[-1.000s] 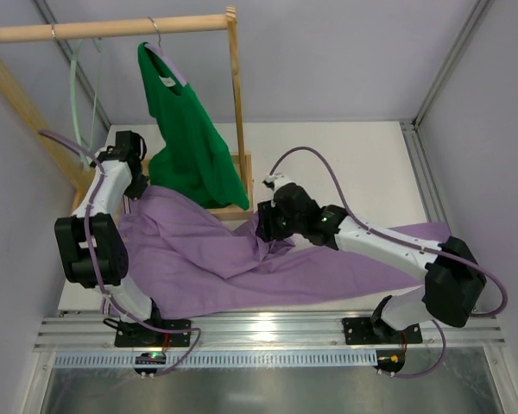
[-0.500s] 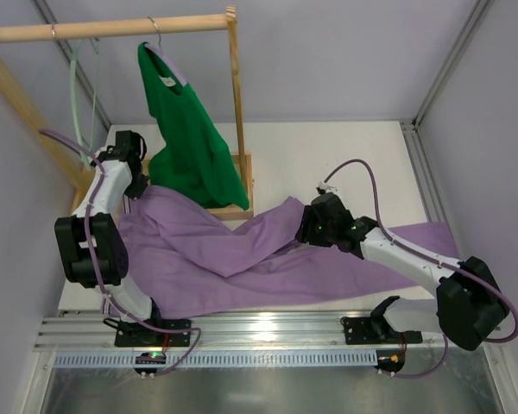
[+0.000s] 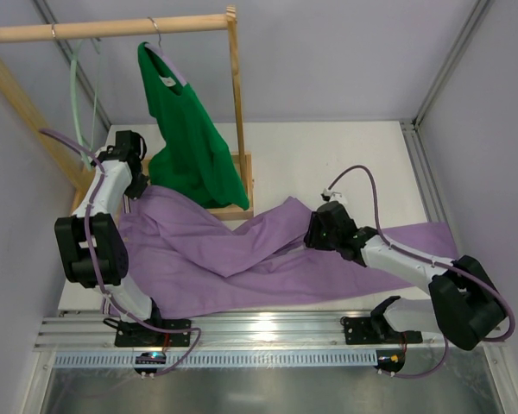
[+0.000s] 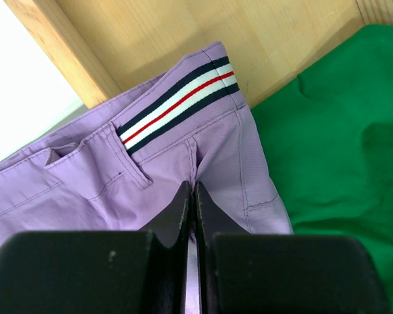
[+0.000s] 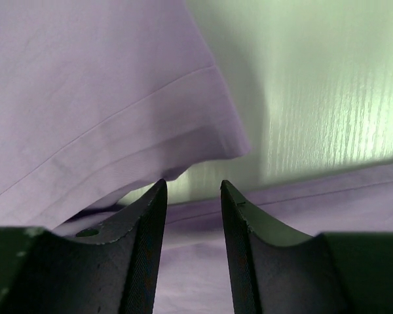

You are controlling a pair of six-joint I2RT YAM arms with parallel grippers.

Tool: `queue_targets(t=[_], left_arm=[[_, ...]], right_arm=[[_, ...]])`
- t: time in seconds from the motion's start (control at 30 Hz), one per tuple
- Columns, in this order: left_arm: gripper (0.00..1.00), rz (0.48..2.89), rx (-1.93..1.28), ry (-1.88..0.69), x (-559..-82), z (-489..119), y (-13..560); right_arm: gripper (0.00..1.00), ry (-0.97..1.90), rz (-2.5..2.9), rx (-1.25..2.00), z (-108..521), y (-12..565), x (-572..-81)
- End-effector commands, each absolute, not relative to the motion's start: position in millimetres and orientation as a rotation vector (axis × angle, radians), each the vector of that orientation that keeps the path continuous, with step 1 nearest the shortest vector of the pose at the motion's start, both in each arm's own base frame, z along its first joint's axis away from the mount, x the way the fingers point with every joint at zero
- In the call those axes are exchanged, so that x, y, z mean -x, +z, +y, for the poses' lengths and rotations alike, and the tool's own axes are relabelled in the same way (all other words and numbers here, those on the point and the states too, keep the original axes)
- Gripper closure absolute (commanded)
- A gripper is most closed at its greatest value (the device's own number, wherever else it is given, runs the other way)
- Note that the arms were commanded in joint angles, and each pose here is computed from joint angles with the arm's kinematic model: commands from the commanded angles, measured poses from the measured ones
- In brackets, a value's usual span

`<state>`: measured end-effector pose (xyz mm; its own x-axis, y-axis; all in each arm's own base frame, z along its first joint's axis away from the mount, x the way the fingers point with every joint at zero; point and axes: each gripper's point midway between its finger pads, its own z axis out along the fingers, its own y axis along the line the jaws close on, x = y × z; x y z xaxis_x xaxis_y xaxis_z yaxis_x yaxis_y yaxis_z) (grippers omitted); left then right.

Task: Place the trousers on the hanger
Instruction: Fold the trousers

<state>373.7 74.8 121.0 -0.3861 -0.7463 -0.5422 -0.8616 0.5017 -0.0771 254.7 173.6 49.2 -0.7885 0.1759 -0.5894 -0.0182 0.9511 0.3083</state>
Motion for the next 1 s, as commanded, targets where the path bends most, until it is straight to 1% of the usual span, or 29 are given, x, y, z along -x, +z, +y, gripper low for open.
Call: queue_targets(t=[0.0,0.03,0.17,0.3,0.37,0.43,0.47,0.5,0.57,0.6,0.67,0.7,0.77,0.8,0.9,0.97], left_arm=[[1.0,2.179,1.307,0.298,-375.7,81.4,135.2],[1.0,2.18,1.306,0.294,-375.8,80.9,135.6],[1.0,2.183,1.308,0.284,-377.3,79.7,134.1],[1.0,2.183,1.309,0.281,-377.4,79.4,134.4],[1.0,2.181,1.306,0.283,-377.7,79.4,136.0],[1.0,2.182,1.303,0.292,-376.5,80.8,137.2],[1.0,2.177,1.302,0.305,-375.7,82.6,139.6],[1.0,2.175,1.299,0.313,-375.4,83.7,140.6],[1.0,2.173,1.296,0.35,-371.8,87.7,144.4],[1.0,2.168,1.294,0.365,-370.1,89.7,146.5],[1.0,2.147,1.295,0.388,-367.1,93.9,152.1],[1.0,2.138,1.295,0.399,-365.7,95.6,153.8],[1.0,2.119,1.296,0.413,-364.1,98.8,158.0],[1.0,2.108,1.298,0.433,-362.7,102.0,160.5],[1.0,2.093,1.307,0.461,-360.3,108.6,162.8],[0.99,2.088,1.306,0.474,-358.8,112.1,164.3]], right_arm=[[0.58,0.471,2.332,-0.077,182.9,58.9,-277.8],[0.57,0.538,2.303,-0.065,188.8,61.2,-282.4],[0.54,0.611,2.297,-0.02,199.6,53.7,-289.7],[0.55,0.678,2.298,0.009,213.2,45.9,-296.1],[0.59,0.686,2.303,0.006,214.8,43.9,-297.1],[0.72,0.682,2.298,0.003,214.4,45.9,-298.5],[0.86,0.647,2.296,-0.002,208.8,46.6,-300.9],[0.96,0.599,2.31,-0.014,201.3,53.0,-302.0],[0.96,0.445,2.328,-0.071,175.5,62.4,-309.7],[0.96,0.26,2.371,-0.119,148.2,68.3,-309.3],[0.96,0.076,2.334,-0.154,118.9,97.4,-313.4],[0.96,-0.086,2.309,-0.197,94.3,120.2,-314.6],[0.97,-0.237,2.26,-0.233,70.7,148.3,-315.2],[0.96,-0.345,2.211,-0.271,53.9,175.0,-316.8],[0.96,-0.458,2.151,-0.313,37.0,213.8,-318.8],[0.96,-0.545,2.105,-0.346,25.5,228.3,-320.4]])
